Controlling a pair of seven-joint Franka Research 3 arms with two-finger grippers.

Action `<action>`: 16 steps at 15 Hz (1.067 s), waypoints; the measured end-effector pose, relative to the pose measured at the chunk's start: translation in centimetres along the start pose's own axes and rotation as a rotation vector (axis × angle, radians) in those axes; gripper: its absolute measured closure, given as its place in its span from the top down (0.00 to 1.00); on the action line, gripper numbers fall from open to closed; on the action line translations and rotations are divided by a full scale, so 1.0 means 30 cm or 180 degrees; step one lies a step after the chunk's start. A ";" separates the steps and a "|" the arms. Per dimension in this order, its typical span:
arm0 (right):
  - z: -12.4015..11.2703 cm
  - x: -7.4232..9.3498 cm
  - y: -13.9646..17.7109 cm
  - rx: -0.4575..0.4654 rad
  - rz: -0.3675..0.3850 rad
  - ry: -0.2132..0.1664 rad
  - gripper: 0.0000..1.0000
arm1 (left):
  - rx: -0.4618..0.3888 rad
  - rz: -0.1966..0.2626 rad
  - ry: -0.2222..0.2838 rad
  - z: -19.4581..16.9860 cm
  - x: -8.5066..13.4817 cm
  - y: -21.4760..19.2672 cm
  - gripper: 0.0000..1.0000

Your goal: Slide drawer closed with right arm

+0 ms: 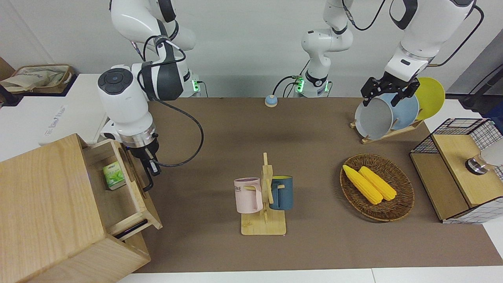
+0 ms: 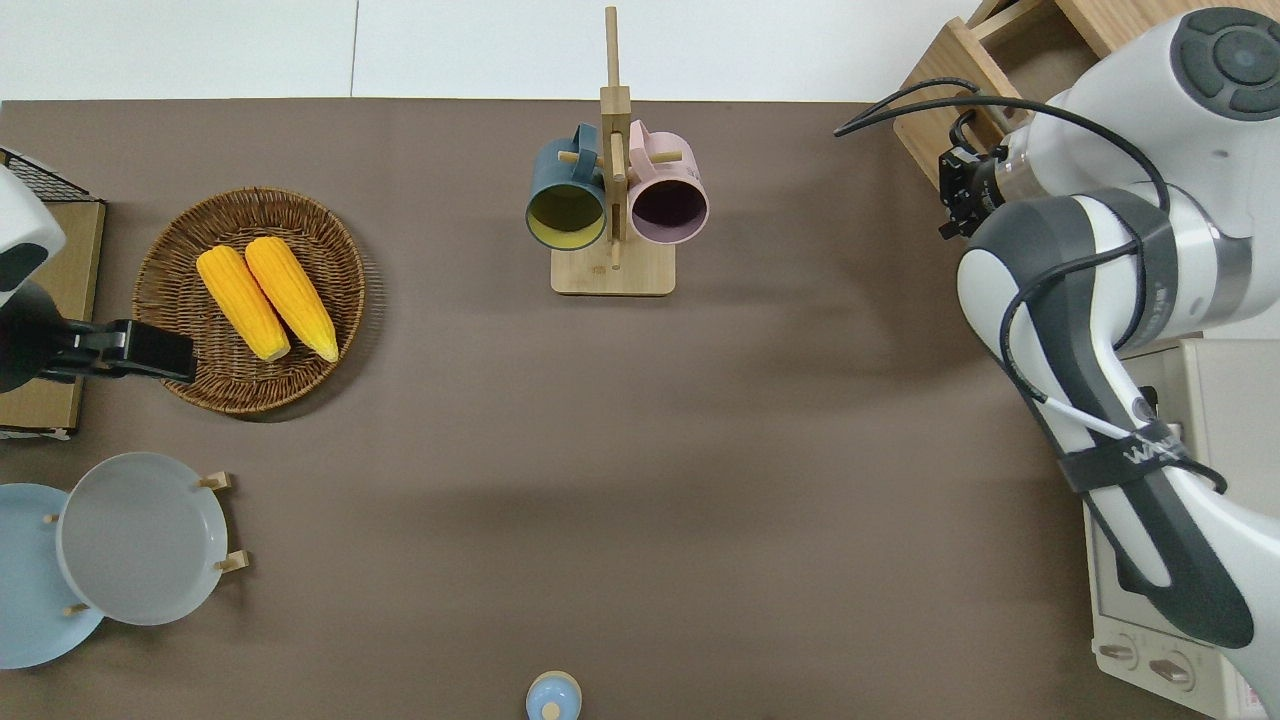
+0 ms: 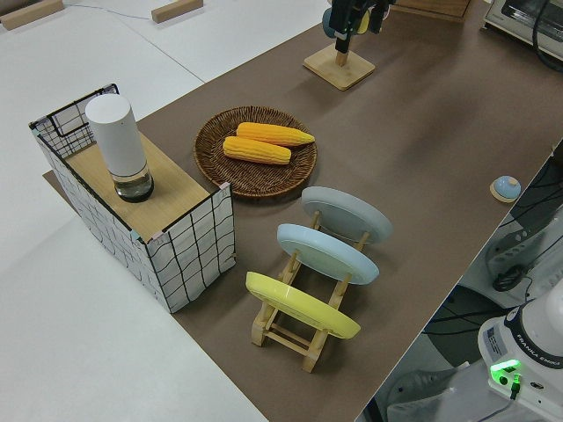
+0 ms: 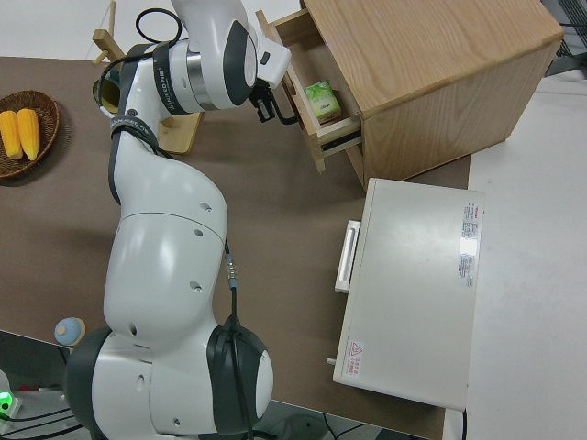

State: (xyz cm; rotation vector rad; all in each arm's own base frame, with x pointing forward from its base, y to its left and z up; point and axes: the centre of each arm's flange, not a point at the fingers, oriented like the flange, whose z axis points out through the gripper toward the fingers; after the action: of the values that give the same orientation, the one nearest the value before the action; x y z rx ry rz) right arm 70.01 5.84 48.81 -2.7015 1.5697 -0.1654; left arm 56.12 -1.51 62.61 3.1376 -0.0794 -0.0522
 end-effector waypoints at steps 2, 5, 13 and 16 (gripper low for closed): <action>-0.004 0.050 0.020 0.0010 0.0003 0.0010 0.01 | 0.0000 0.0000 0.0000 0.000 0.000 0.000 1.00; -0.001 0.139 0.062 0.0005 -0.0010 0.0020 0.01 | 0.0000 0.0000 0.0000 0.000 0.000 0.000 1.00; 0.007 0.257 0.124 0.0012 -0.0014 0.0007 0.01 | 0.0000 0.0000 0.0000 0.000 0.000 0.000 1.00; 0.004 0.272 0.130 0.0024 -0.0006 0.0003 0.01 | 0.0000 0.0000 0.0000 0.000 0.000 0.000 1.00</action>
State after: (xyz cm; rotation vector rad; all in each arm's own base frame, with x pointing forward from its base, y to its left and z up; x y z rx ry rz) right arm 70.66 -3.17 49.13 -2.6978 1.5636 -0.1725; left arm 56.12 -1.51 62.61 3.1376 -0.0794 -0.0522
